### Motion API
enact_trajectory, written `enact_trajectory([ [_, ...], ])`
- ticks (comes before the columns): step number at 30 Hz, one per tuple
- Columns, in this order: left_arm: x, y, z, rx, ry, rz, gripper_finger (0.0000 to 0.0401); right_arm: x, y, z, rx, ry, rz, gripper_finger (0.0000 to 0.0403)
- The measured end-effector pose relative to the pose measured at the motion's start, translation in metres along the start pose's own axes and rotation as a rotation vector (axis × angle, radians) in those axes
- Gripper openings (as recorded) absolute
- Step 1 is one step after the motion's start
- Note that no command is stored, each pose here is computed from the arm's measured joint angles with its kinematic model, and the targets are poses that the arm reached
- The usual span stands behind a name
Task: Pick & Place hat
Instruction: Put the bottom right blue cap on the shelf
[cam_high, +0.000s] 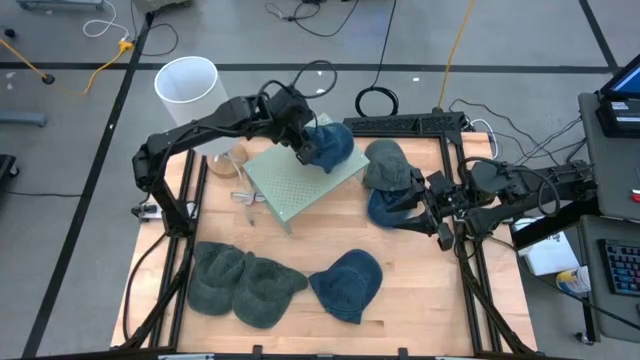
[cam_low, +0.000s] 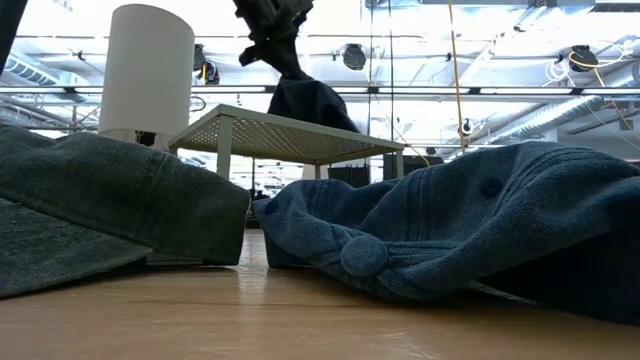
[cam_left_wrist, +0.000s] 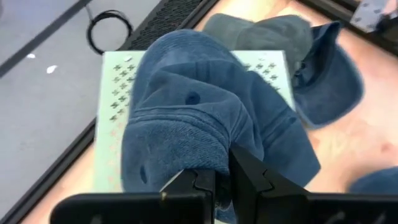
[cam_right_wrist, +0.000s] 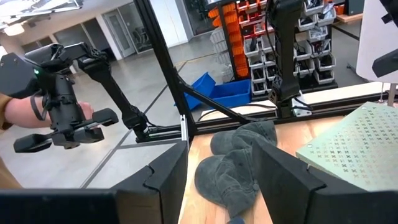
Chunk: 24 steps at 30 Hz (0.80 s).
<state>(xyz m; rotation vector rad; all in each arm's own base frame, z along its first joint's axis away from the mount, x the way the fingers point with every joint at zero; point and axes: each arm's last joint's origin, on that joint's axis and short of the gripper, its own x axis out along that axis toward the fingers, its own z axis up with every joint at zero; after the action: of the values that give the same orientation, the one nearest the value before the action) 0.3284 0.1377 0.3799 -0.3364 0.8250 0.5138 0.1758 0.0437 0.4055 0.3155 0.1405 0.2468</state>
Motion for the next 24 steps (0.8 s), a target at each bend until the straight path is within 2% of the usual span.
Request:
enact_trajectory([
  [11, 0.040, -0.016, -0.007, 0.020, 0.093, 0.044, 0.0020, 0.000, 0.000, 0.000, 0.000, 0.002, 0.000, 0.0171],
  [17, 0.039, -0.015, -0.013, -0.001, 0.137, 0.112, 0.0020, 0.000, 0.000, 0.000, 0.000, 0.003, 0.000, 0.0171],
  [24, 0.034, -0.017, -0.015, -0.019, 0.150, 0.109, 0.0020, 0.000, 0.000, -0.001, -0.008, 0.008, -0.001, 0.0171],
])
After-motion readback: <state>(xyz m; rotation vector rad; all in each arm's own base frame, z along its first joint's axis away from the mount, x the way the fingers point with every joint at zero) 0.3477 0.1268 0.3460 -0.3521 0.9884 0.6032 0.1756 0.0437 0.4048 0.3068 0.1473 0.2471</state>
